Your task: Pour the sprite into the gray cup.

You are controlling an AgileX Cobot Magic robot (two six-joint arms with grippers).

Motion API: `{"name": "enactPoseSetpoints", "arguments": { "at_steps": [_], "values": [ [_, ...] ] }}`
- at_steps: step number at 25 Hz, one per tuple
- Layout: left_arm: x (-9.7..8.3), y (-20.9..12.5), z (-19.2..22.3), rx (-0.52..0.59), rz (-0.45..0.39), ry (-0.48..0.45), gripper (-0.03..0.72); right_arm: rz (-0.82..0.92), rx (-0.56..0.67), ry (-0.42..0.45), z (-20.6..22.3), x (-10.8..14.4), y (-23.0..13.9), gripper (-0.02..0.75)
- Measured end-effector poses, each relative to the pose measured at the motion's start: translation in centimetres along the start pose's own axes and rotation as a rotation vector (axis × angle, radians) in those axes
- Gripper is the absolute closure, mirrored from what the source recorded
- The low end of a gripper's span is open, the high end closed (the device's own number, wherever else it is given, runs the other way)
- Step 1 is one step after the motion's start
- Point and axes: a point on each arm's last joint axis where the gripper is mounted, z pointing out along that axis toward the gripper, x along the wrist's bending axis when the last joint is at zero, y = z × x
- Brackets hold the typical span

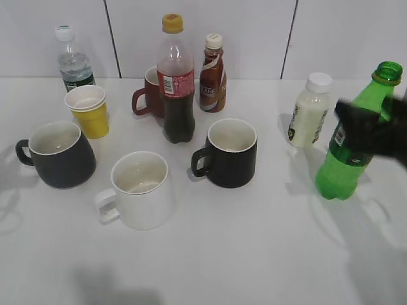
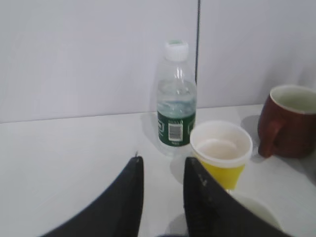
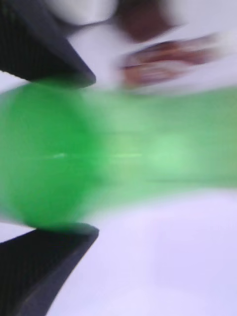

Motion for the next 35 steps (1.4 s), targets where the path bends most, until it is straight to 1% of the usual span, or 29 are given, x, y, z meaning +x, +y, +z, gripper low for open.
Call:
{"name": "enactPoseSetpoints", "arguments": {
  "at_steps": [1,2,3,4,5,6,8,9,10,11,12,15,17,19,23,24,26,29,31,33,35],
  "values": [
    [0.1,1.3,-0.2,0.023,0.0,0.012,0.463,-0.011,-0.046,0.002,0.1,0.1,1.7,0.108],
    [0.2,3.1,-0.6,0.026,0.001,0.023,0.461,-0.02,-0.063,0.005,0.2,0.1,3.4,0.108],
    [0.3,4.2,-1.1,0.066,0.003,0.036,0.459,-0.026,-0.096,0.008,0.3,0.2,5.6,0.11],
    [0.4,5.9,-1.9,0.086,0.004,0.051,0.457,-0.034,-0.098,0.01,0.3,0.3,7.8,0.11],
    [0.5,7.6,-2.8,0.083,0.005,0.063,0.454,-0.043,-0.063,0.01,0.2,0.4,9.5,0.113],
    [0.5,9.0,-4.0,0.102,-0.007,0.077,0.451,-0.053,-0.07,0.011,-0.3,0.5,12.1,0.118],
    [0.6,10.7,-6.5,0.156,-0.011,0.099,0.443,-0.071,-0.02,0.004,-1.8,0.5,16.3,0.142],
    [0.5,11.5,-8.1,0.155,-0.013,0.107,0.435,-0.075,0.022,-0.002,-2.8,0.5,17.9,0.154],
    [0.5,11.8,-10.0,0.161,-0.016,0.116,0.419,-0.07,0.045,-0.009,-4.4,0.5,19.5,0.16],
    [0.4,11.9,-11.5,0.174,-0.02,0.122,0.404,-0.07,0.084,-0.014,-5.8,0.5,20.3,0.165],
    [0.4,11.9,-12.9,0.178,-0.029,0.125,0.384,-0.063,0.121,-0.017,-7.0,0.5,20.5,0.168],
    [0.1,10.5,-16.7,0.28,-0.064,0.129,0.347,-0.03,0.271,-0.016,-10.9,0.6,19.8,0.172],
    [-0.1,9.5,-19.0,0.328,-0.077,0.13,0.338,-0.013,0.417,-0.012,-12.9,0.6,18.3,0.174],
    [-0.3,8.2,-21.2,0.351,-0.083,0.135,0.337,0.005,0.524,-0.001,-15.4,0.7,16.5,0.174],
    [-0.4,4.5,-23.4,0.379,-0.088,0.139,0.337,0.01,0.662,-0.011,-20.2,0.6,12.2,0.174],
    [-0.5,3.7,-23.7,0.383,-0.089,0.14,0.337,0.008,0.674,-0.022,-21.4,0.5,11.3,0.174],
    [-0.6,3.1,-24.4,0.348,-0.09,0.137,0.336,0.007,0.637,-0.028,-23.6,0.4,10.2,0.174],
    [-0.6,2.8,-25.1,0.301,-0.091,0.134,0.336,0.005,0.477,-0.036,-25.5,0.3,9.9,0.174],
    [-0.6,2.8,-25.0,0.281,-0.09,0.133,0.336,0.009,0.389,-0.035,-25.9,0.3,9.8,0.174],
    [-0.7,2.8,-24.4,0.244,-0.089,0.123,0.336,0.01,0.366,-0.034,-25.6,0.3,9.5,0.174],
    [-0.8,2.7,-24.2,0.245,-0.084,0.108,0.338,0.011,0.355,-0.034,-25.5,0.3,9.5,0.174]
  ]
}}
